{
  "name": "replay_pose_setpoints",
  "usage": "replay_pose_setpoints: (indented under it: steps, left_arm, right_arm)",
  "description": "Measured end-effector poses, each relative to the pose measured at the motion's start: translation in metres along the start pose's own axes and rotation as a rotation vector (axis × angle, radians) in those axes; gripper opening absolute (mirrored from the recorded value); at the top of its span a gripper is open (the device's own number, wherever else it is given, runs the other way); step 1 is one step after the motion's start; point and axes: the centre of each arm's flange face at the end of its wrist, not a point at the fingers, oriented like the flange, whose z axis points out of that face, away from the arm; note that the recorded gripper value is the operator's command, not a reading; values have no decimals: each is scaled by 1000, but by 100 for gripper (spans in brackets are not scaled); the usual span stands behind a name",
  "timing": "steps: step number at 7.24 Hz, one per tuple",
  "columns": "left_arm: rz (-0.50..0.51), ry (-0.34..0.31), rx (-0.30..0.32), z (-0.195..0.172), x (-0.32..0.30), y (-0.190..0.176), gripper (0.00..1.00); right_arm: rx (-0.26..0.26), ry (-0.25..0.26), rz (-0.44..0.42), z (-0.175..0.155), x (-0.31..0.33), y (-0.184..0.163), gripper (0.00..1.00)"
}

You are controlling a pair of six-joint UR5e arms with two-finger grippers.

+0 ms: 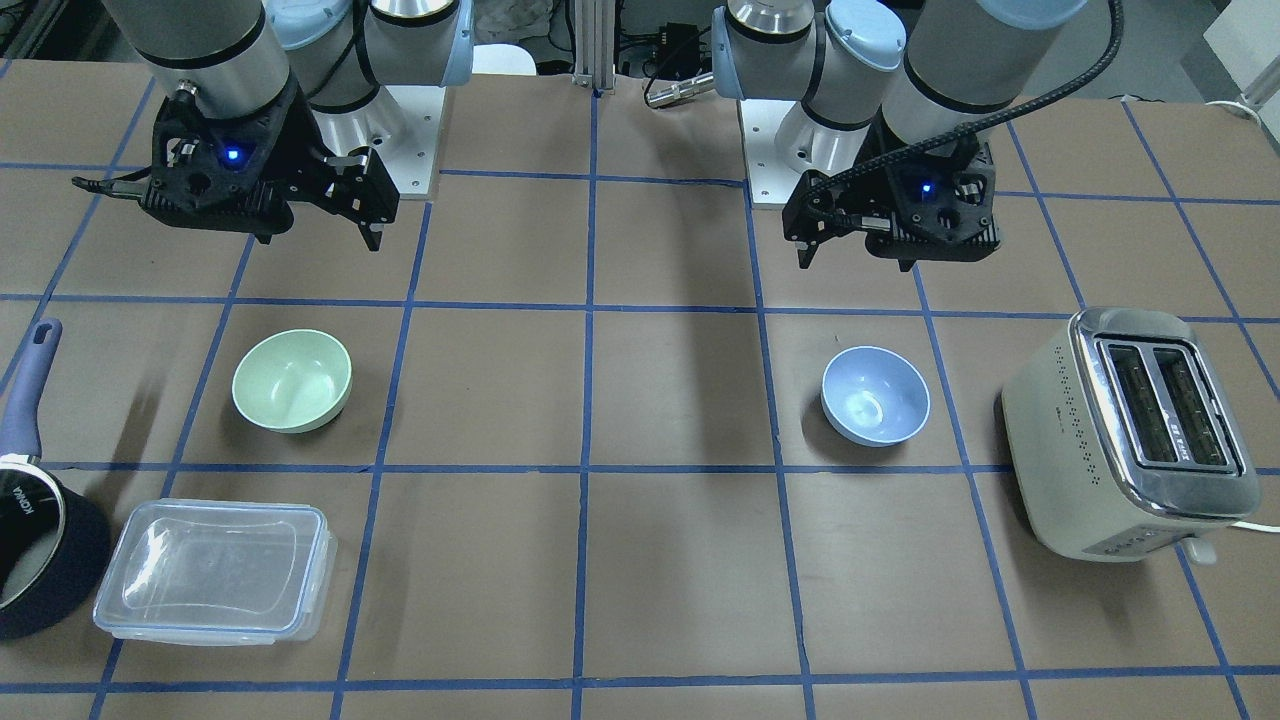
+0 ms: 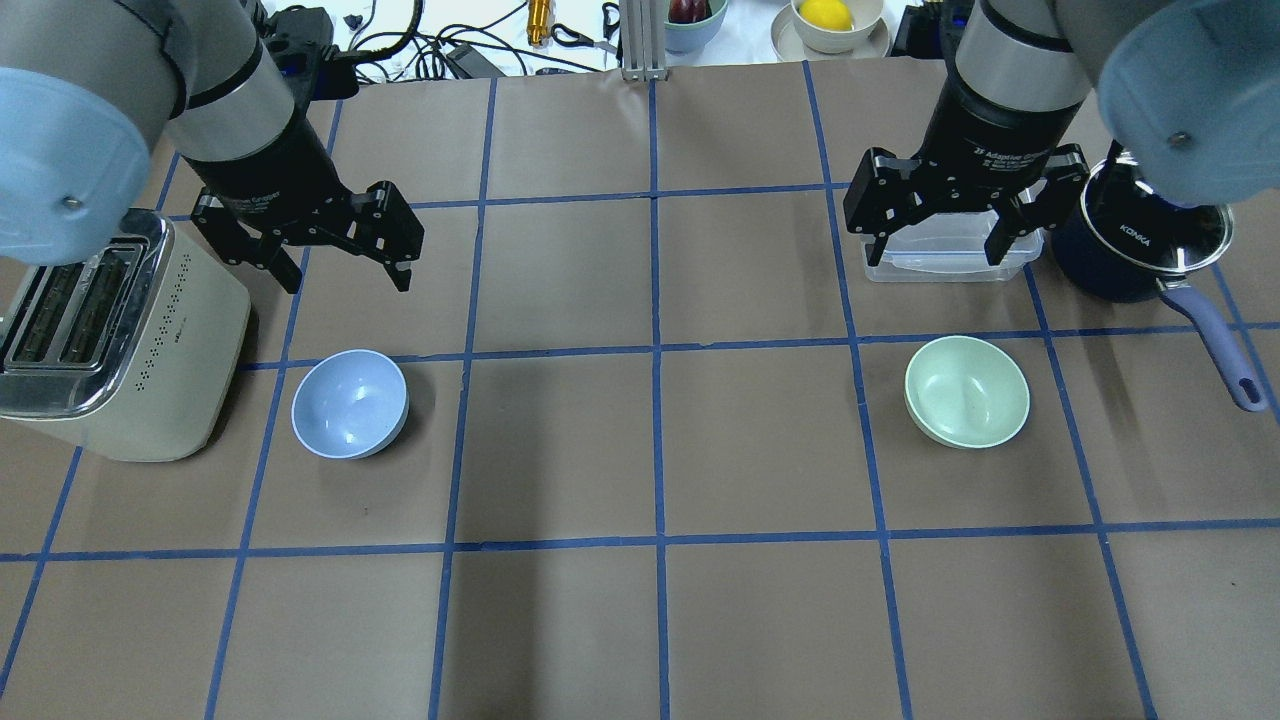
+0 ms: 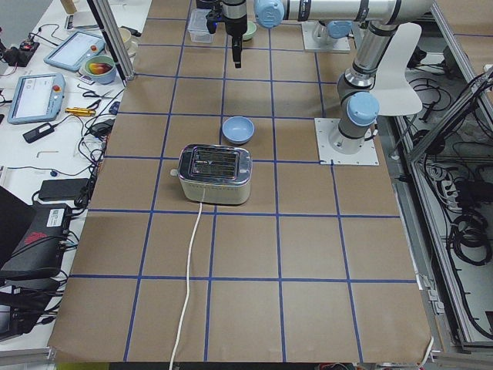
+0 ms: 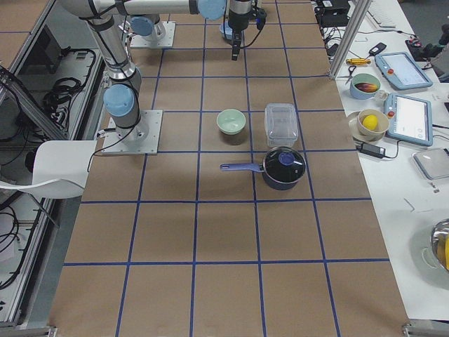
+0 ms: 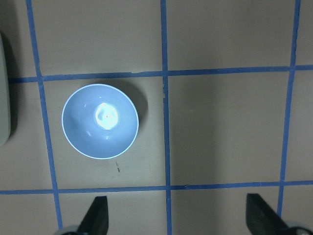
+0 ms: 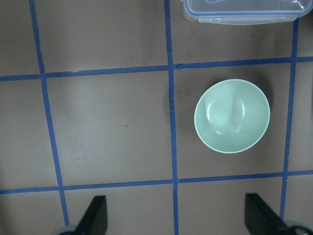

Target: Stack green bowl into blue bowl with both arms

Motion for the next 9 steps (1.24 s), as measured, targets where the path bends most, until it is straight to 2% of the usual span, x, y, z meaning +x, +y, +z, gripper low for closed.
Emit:
replay_pose_setpoints:
  steps: [4,9]
  left_arm:
    - [-1,-1,1,-1,0,2,100]
    - [-2,-5,-26,13,-1,-5,100]
  right_arm:
    - [5,3,-1,-2,0,0,100]
    - [-23,4,-8,1,-3,4,100]
